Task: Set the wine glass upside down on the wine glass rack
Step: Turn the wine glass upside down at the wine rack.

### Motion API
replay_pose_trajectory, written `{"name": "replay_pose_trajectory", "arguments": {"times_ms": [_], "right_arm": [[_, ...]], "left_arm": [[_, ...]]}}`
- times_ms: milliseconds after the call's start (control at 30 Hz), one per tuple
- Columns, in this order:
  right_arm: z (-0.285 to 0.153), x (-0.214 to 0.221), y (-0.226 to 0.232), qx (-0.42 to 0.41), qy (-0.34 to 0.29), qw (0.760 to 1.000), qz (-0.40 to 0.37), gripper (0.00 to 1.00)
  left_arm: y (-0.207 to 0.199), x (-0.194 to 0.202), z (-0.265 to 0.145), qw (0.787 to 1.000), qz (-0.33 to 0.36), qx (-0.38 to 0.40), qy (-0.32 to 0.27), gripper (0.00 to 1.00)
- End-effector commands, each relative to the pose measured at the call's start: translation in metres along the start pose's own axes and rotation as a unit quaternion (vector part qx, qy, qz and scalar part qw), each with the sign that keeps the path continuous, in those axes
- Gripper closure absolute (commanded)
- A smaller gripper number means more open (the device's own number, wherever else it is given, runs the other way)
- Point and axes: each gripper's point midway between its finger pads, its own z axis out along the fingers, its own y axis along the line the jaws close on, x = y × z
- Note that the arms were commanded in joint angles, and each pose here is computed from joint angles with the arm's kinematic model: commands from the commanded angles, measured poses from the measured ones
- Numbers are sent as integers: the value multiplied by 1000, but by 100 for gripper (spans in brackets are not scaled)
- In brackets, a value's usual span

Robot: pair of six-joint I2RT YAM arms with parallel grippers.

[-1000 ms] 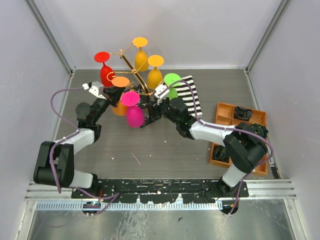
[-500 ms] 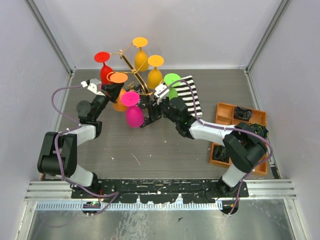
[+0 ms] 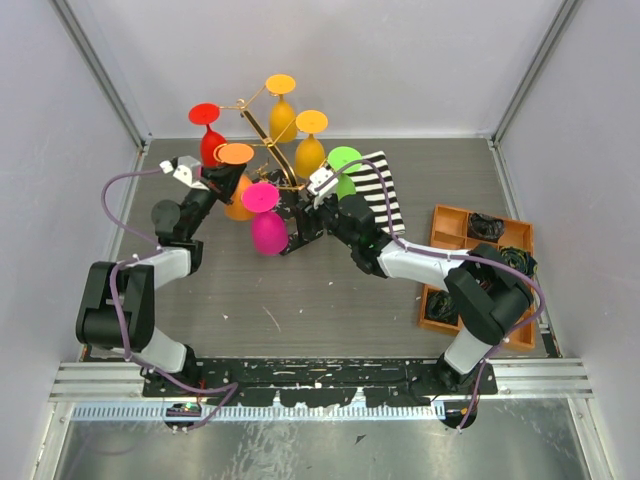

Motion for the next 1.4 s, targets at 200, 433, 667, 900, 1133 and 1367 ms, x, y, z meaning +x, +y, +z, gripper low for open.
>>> {"name": "replay_pose_trajectory", "arguments": {"times_ms": [200, 433, 667, 900, 1133, 1367], "right_arm": [[9, -35, -4, 2, -52, 999, 3, 40], [11, -33, -4, 2, -50, 999, 3, 40], [13, -32, -3, 1, -52, 999, 6, 40], [12, -37, -6, 10, -70, 997, 9, 40], [11, -48, -7, 15, -101, 994, 33, 33], [19, -52, -1, 3, -122, 991, 48, 31]], "left_arm": [[28, -21, 3, 996, 37, -57, -53, 100], [36, -20, 5, 995, 43, -71, -57, 100], [34, -30, 10, 994, 57, -63, -66, 100], [46, -28, 13, 991, 72, -85, -69, 100], [55, -34, 13, 988, 78, -106, -78, 100], [48, -47, 18, 988, 84, -92, -91, 100]]}}
